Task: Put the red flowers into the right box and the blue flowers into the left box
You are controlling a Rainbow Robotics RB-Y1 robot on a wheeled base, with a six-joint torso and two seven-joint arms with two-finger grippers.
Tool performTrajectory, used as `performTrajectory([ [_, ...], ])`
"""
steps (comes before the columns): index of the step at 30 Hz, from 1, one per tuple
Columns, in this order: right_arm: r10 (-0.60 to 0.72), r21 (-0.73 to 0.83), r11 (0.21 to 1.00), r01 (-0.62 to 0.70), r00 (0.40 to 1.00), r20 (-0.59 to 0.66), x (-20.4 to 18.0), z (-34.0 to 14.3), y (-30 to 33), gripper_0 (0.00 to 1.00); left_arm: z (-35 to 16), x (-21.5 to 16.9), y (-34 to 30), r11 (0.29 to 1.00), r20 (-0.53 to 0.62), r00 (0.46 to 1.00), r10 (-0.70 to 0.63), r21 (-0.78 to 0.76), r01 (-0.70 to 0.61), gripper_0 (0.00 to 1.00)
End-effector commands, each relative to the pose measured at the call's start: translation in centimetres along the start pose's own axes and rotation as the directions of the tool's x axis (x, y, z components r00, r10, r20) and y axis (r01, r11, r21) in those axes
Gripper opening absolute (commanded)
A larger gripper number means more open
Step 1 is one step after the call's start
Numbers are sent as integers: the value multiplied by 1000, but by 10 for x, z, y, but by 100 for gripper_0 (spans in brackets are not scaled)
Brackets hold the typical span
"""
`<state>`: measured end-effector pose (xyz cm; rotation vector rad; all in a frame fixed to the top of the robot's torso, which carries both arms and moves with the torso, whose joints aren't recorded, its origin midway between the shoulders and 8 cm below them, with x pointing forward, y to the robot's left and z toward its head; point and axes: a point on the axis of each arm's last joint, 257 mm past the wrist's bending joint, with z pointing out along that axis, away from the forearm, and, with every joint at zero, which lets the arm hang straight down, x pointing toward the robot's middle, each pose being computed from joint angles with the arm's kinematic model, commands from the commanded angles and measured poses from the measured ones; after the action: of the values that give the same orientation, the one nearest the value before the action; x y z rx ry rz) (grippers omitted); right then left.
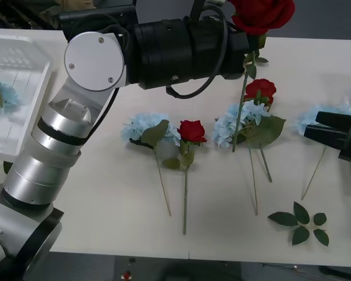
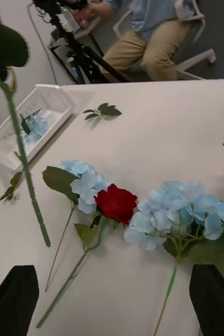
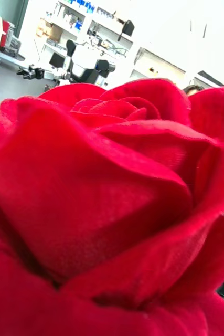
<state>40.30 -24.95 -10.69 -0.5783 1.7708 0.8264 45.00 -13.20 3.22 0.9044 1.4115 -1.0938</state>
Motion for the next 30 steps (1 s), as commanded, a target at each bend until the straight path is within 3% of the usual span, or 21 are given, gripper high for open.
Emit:
performTrajectory([
  [1,-66,-49,996,69,996,54,-19,6,18,85,-2,-16,-9,999,29,999,36,11,-37,0],
  [11,-67,-121,989,83,989,130,-38,62,42,85,-2,-16,-9,999,29,999,36,11,-37,0],
  [30,-121,-211,971,114,992,-22,4,130,51,81,-2,-16,-9,999,29,999,36,11,-37,0],
])
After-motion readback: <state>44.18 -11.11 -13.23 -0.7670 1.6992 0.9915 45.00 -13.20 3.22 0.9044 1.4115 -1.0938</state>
